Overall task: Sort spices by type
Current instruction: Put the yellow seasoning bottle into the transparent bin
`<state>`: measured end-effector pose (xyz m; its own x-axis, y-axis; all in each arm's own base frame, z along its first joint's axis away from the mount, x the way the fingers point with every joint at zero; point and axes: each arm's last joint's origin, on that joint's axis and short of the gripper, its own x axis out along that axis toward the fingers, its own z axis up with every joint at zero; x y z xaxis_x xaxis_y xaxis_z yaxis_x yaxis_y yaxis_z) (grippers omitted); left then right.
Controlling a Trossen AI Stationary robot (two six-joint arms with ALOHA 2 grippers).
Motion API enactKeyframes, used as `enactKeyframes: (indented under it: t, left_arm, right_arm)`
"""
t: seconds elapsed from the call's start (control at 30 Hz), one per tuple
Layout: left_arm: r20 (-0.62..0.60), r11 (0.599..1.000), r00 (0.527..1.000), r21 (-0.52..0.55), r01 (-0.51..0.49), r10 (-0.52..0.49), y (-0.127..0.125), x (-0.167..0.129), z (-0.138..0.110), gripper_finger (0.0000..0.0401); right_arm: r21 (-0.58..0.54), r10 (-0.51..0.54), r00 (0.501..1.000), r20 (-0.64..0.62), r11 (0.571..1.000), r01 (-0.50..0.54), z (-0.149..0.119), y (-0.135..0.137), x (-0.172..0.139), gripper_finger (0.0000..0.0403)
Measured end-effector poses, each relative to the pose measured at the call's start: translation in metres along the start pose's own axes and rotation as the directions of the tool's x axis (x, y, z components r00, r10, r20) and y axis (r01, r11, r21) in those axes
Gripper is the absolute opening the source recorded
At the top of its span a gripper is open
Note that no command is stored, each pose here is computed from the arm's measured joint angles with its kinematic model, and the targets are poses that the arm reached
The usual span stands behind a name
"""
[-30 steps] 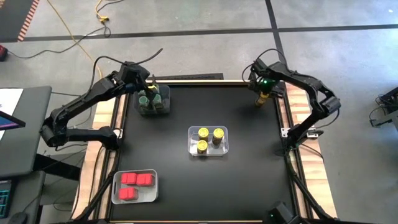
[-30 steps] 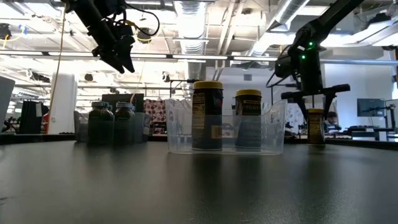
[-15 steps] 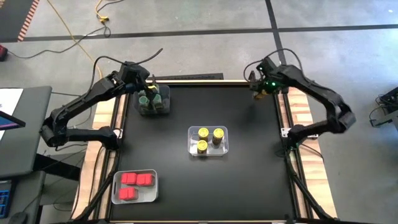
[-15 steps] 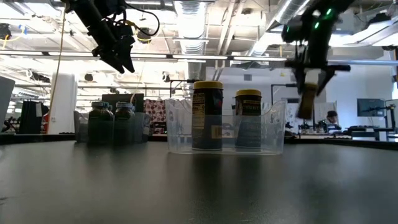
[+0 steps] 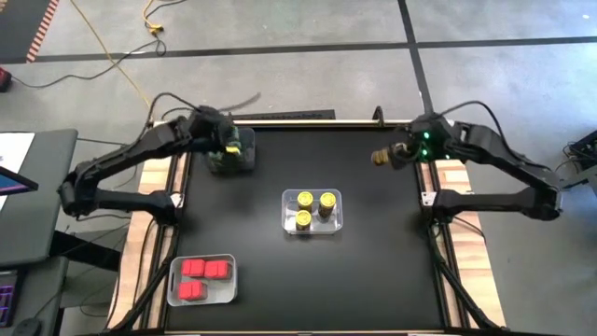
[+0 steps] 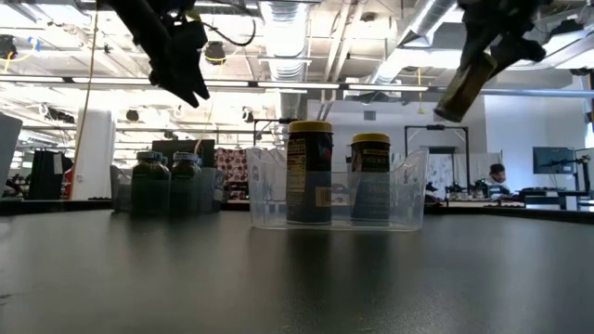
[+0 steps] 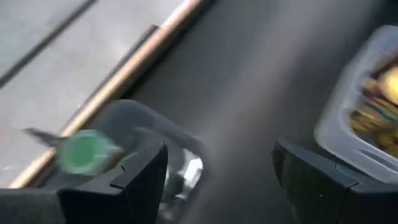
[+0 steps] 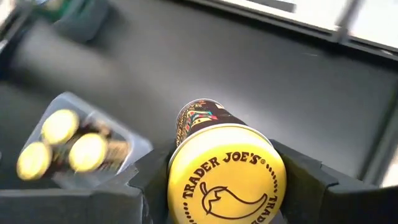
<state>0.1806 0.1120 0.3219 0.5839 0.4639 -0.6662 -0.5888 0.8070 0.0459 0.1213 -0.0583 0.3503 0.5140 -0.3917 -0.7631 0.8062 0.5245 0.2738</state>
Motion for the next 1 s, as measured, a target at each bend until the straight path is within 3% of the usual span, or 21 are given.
enactKeyframes:
  t: [0.23,0.37,0.53,0.77,1.0]
  left_arm:
    - [-0.007,0.987,0.99,0.075,0.139,-0.139,-0.043,-0.007,-0.005,0.0277]
    - [-0.032,0.976,0.981,0.101,0.191,-0.189,-0.058,-0.011,-0.009,0.0277]
    - [-0.039,0.976,0.975,0.028,0.218,-0.217,-0.067,-0.014,-0.012,0.0277]
    - [-0.042,0.972,0.971,0.015,0.235,-0.234,-0.072,-0.016,-0.013,0.0277]
    - [-0.042,0.971,0.971,0.017,0.237,-0.237,-0.072,-0.016,-0.013,0.0277]
  right_arm:
    - [-0.248,0.139,0.988,-0.065,0.957,-0.151,-0.015,0.031,0.001,0.0246]
    - [-0.395,0.214,0.974,-0.08,0.89,-0.228,-0.018,0.057,0.011,0.0249]
    - [-0.536,0.301,0.949,-0.093,0.788,-0.302,-0.023,0.097,0.03,0.025]
    - [-0.68,0.294,0.938,-0.182,0.652,-0.336,-0.025,0.155,0.042,0.0252]
    - [-0.77,0.213,0.939,-0.271,0.537,-0.344,-0.031,0.2,0.051,0.0253]
